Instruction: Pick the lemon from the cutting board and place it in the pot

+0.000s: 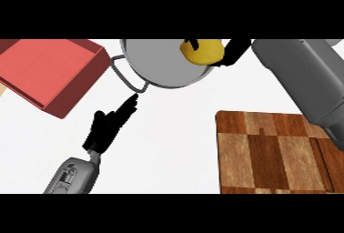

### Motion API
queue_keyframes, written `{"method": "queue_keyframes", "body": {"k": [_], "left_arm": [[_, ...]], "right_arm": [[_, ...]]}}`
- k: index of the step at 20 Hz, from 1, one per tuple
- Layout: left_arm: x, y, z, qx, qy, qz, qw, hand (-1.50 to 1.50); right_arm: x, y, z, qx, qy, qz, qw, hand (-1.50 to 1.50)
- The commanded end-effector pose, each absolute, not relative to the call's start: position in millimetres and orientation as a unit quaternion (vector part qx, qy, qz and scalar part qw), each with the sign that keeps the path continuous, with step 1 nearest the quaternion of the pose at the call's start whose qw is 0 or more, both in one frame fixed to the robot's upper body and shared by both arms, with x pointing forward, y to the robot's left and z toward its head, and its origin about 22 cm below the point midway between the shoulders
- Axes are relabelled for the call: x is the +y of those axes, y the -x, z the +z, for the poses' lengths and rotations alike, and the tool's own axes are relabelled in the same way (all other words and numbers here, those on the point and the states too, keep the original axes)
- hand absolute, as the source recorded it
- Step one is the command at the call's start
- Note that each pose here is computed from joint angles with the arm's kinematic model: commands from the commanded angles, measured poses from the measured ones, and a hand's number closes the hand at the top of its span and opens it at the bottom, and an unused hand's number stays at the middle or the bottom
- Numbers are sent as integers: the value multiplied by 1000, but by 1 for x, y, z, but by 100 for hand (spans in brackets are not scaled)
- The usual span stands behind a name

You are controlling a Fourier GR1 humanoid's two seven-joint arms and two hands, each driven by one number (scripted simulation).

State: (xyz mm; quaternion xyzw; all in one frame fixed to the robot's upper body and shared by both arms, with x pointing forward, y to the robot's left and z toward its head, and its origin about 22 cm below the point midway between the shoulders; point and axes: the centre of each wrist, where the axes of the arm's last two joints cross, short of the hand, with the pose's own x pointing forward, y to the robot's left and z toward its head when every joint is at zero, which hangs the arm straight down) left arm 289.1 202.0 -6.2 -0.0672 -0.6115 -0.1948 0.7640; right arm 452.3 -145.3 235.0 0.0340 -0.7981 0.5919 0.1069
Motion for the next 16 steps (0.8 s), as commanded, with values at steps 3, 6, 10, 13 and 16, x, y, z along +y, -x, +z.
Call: {"method": "queue_keyframes", "body": {"k": [3, 6, 10, 13, 16], "left_arm": [[214, -283, -18, -599, 70, -181, 777, 0], [210, -283, -11, -602, 65, -183, 775, 0], [229, -284, -9, -608, 54, -169, 774, 0], [214, -276, -14, -609, 50, -168, 773, 0], [205, -275, -14, -607, 54, -173, 774, 0]], "right_arm": [[-98, -453, 221, -766, 48, 641, -14, 150], [-65, -450, 210, -754, 79, 651, -35, 150], [-62, -455, 181, -653, 119, 748, 19, 150], [-42, -451, 161, -616, 155, 770, 58, -150], [-44, -455, 157, -604, 149, 781, 58, -150]]}}
